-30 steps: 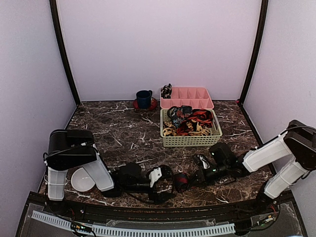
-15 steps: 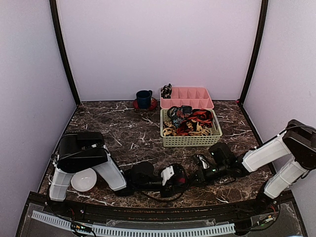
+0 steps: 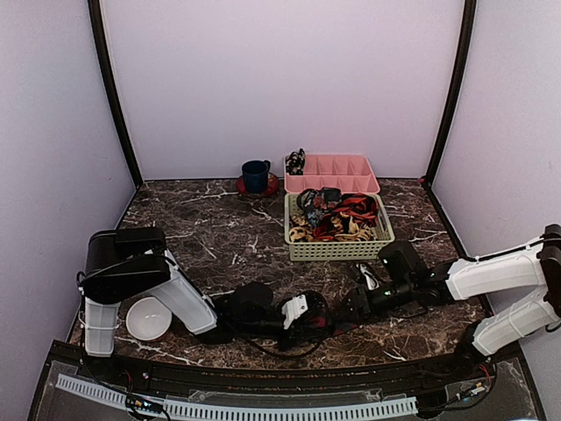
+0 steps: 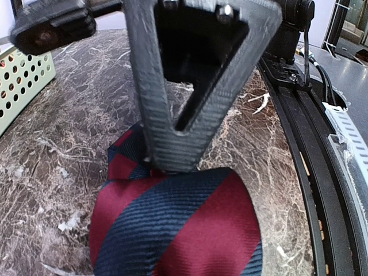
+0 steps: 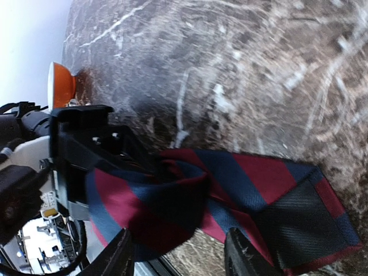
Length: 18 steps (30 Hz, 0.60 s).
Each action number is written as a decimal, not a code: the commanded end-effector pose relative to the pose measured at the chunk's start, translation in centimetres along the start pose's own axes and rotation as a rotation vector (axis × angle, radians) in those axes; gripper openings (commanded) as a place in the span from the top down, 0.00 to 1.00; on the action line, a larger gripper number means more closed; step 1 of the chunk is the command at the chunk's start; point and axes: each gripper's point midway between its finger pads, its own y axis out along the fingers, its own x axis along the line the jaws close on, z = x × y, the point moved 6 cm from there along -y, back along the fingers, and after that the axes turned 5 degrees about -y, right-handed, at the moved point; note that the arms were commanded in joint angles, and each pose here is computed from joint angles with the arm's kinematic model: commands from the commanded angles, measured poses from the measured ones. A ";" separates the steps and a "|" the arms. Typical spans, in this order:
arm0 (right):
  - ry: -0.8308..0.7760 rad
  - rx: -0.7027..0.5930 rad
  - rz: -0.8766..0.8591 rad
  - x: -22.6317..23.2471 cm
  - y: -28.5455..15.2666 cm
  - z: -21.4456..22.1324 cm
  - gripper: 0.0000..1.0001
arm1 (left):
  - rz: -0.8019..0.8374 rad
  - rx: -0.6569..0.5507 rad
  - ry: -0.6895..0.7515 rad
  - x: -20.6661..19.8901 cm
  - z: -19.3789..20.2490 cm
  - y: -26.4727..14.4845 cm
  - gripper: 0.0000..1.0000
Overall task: Roll the ties
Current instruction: Roll the tie at the center of the board.
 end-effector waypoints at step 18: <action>-0.032 0.145 -0.009 1.7 1.9 0.1 0.57 | -0.006 0.284 -0.063 0.2 5.0 -0.1 0.80</action>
